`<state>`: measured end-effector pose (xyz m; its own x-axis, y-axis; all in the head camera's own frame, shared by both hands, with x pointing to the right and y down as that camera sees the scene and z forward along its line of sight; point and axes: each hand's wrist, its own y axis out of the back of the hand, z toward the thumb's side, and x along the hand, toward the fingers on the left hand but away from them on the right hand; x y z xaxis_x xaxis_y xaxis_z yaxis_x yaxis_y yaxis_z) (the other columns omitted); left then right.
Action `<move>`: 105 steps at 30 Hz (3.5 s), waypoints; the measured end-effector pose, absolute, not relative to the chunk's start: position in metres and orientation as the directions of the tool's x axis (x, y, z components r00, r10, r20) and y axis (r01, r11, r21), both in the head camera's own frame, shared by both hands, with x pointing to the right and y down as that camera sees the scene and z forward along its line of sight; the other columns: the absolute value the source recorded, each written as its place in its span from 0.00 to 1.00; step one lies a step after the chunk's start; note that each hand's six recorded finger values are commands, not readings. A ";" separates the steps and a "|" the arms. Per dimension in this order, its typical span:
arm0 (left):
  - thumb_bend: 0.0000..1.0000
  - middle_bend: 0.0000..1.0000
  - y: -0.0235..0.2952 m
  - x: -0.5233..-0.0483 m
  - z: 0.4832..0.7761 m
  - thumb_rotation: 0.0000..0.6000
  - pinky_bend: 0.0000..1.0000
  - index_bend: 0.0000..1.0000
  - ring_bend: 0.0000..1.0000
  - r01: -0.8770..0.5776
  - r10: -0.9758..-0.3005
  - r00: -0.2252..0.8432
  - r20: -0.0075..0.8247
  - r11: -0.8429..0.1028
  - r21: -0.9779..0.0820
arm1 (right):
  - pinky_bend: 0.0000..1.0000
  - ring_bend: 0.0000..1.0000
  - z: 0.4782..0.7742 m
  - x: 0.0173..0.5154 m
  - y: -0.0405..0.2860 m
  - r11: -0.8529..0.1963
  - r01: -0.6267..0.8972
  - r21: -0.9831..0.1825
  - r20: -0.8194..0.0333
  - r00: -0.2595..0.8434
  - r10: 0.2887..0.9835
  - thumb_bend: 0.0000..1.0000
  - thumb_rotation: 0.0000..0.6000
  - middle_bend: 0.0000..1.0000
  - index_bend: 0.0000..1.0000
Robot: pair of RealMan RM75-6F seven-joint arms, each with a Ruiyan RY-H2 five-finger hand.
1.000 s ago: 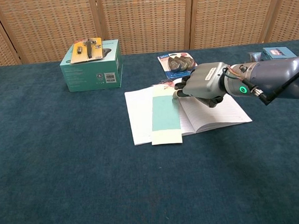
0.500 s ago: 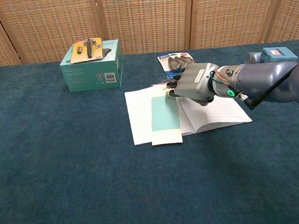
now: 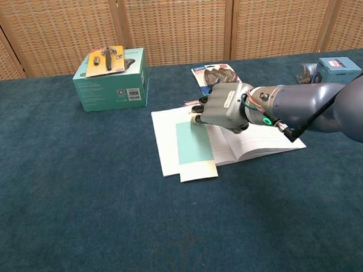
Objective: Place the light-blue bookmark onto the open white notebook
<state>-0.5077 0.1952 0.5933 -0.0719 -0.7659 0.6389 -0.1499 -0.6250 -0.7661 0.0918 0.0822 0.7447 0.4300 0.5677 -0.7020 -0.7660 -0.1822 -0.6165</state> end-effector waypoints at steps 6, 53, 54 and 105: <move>0.00 0.00 0.195 -0.509 0.592 1.00 0.00 0.00 0.00 -0.154 -0.767 -0.075 0.637 -0.622 -0.768 | 0.12 0.00 0.743 0.087 0.082 -0.168 -0.768 -0.619 -0.696 0.436 0.571 1.00 1.00 0.00 0.00; 0.00 0.00 0.196 -0.502 0.600 1.00 0.00 0.00 0.00 -0.135 -0.756 -0.062 0.652 -0.640 -0.756 | 0.12 0.00 0.718 0.120 0.160 -0.332 -0.610 -0.719 -0.695 0.643 0.323 1.00 1.00 0.02 0.00; 0.00 0.00 0.196 -0.501 0.600 1.00 0.00 0.00 0.00 -0.135 -0.756 -0.061 0.652 -0.641 -0.756 | 0.12 0.00 0.718 0.121 0.160 -0.333 -0.613 -0.717 -0.697 0.640 0.322 1.00 1.00 0.02 0.00; 0.00 0.00 0.198 -0.496 0.601 1.00 0.00 0.00 0.00 -0.126 -0.754 -0.050 0.654 -0.645 -0.754 | 0.12 0.00 0.715 0.170 0.141 -0.109 -0.727 -0.678 -0.704 0.600 0.380 1.00 1.00 0.02 0.00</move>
